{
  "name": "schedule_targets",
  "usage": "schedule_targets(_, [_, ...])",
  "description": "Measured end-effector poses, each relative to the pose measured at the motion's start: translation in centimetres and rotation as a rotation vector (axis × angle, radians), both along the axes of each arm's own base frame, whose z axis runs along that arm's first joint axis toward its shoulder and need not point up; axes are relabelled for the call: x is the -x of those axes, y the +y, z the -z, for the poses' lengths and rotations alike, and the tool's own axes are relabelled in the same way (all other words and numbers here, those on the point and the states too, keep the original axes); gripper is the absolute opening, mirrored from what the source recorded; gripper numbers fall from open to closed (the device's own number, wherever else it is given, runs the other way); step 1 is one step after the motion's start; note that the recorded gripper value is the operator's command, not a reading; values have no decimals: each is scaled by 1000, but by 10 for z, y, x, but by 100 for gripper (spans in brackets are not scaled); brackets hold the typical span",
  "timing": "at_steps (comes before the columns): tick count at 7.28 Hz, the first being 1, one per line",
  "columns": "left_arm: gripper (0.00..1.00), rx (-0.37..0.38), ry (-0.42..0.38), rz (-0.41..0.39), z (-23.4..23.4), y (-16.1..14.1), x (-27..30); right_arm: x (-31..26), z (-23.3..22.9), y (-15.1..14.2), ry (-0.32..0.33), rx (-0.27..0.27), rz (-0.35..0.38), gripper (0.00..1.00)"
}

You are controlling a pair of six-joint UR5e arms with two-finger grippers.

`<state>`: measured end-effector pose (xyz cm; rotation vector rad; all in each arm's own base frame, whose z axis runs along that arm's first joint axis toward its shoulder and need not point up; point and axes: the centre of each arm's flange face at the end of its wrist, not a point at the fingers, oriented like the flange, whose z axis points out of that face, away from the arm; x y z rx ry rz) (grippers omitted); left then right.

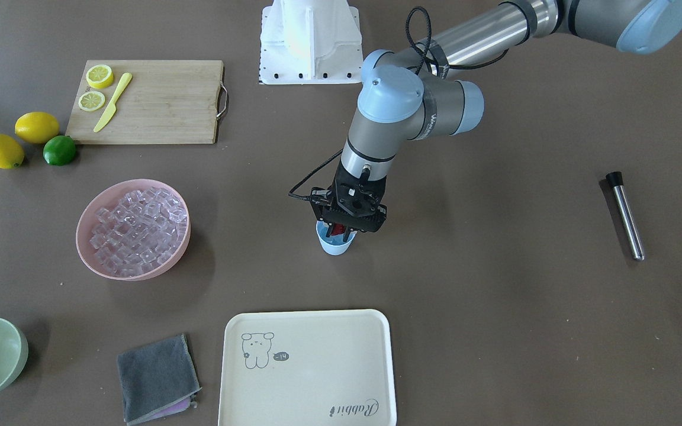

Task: Mash ice and strawberries in cup
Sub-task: 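Lower the left gripper into the cup and release the strawberry, then move the left gripper back toward the silver muddler on the table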

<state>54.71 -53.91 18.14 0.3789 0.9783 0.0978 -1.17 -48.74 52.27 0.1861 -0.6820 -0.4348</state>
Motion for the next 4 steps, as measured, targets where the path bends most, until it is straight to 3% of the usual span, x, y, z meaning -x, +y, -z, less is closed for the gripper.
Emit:
schedule_targets(2, [97,-9,12,2,6,1,3,-5,-10,0,6,1,11,98])
schedule_targets(4, [97,-37,13,32,-7,-17,53,-6,-11,0,8,1,13,98])
